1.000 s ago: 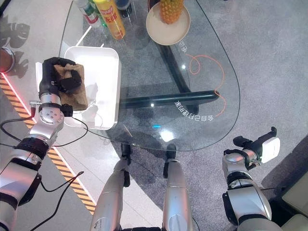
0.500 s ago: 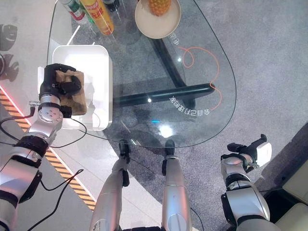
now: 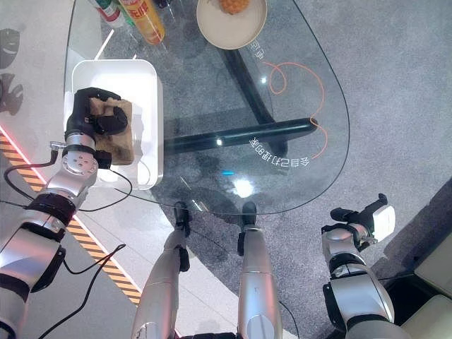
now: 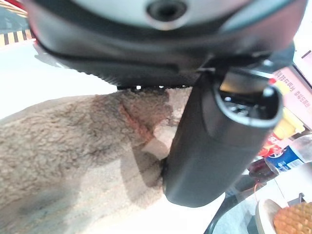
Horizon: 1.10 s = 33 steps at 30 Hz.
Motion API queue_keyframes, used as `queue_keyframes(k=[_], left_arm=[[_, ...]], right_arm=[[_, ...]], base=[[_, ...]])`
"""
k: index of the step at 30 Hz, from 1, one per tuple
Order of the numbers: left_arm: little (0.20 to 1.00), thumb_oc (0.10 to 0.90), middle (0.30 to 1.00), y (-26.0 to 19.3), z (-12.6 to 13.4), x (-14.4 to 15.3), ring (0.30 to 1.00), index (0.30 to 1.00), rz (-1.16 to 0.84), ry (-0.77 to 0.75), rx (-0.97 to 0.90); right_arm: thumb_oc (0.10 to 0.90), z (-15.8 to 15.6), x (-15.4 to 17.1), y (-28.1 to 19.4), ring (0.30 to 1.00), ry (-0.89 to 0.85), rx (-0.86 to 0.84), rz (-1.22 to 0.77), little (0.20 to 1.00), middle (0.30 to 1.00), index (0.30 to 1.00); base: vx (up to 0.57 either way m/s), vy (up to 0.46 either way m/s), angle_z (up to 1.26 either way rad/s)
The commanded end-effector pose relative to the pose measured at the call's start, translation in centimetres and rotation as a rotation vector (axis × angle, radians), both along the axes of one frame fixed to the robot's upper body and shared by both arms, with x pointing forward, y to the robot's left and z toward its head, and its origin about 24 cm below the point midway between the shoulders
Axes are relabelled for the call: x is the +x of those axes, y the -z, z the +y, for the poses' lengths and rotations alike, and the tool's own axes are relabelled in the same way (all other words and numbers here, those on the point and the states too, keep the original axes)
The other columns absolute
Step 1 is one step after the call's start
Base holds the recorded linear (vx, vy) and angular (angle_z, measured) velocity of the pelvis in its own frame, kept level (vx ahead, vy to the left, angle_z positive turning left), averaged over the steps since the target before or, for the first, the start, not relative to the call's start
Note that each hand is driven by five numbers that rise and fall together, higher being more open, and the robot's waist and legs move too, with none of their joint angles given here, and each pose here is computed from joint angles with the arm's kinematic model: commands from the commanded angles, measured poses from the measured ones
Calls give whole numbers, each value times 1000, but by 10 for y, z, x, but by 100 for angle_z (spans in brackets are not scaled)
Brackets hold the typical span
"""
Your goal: Wipe the table with a cloth and put it in the basket.
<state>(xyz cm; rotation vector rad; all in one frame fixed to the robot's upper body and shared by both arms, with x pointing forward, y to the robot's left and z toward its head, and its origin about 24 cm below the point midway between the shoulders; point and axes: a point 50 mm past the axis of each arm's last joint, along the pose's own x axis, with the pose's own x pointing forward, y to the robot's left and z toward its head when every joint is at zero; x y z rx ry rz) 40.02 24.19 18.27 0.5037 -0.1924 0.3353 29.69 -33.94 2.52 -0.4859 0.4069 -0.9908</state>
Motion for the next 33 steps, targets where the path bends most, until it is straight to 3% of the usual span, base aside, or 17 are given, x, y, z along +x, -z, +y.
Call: queue_keyframes(k=[1, 6, 7, 8, 10, 11, 12, 33], left_arm=[[200, 100, 300, -69, 10, 2, 300, 300, -229, -50, -49], [200, 100, 300, -62, 9, 3, 300, 300, -203, -51, -50], [367, 267, 444, -62, 9, 3, 444, 444, -198, -55, -54], [485, 385, 545, -62, 10, 3, 545, 545, -197, -59, -56], [546, 446, 596, -62, 11, 3, 596, 596, -193, -61, -58], [815, 715, 827, -60, 12, 3, 827, 827, -188, -66, -61], [900, 800, 900, -60, 12, 3, 900, 900, -185, -67, -62], [900, 800, 900, -61, 17, 3, 900, 900, -172, -77, -60]], right_arm=[[800, -9, -7, -2, 900, 42, -70, 8, 900, 900, 900], [800, -5, -4, -3, 900, 37, -67, 2, 900, 900, 900], [800, -4, -3, -3, 900, 33, -67, 2, 900, 900, 900], [800, -3, -3, -3, 900, 32, -67, 1, 900, 900, 900], [800, -3, -3, -3, 900, 32, -67, 0, 900, 900, 900], [800, -3, -3, -3, 900, 31, -66, -1, 900, 900, 900], [800, -2, -2, -3, 900, 31, -65, -2, 900, 900, 900], [800, 1, -2, -1, 900, 26, -61, -9, 900, 900, 900]], base=[[0, 0, 0], [0, 0, 0], [0, 0, 0], [0, 0, 0], [0, 0, 0], [0, 0, 0], [0, 0, 0], [0, 0, 0]])
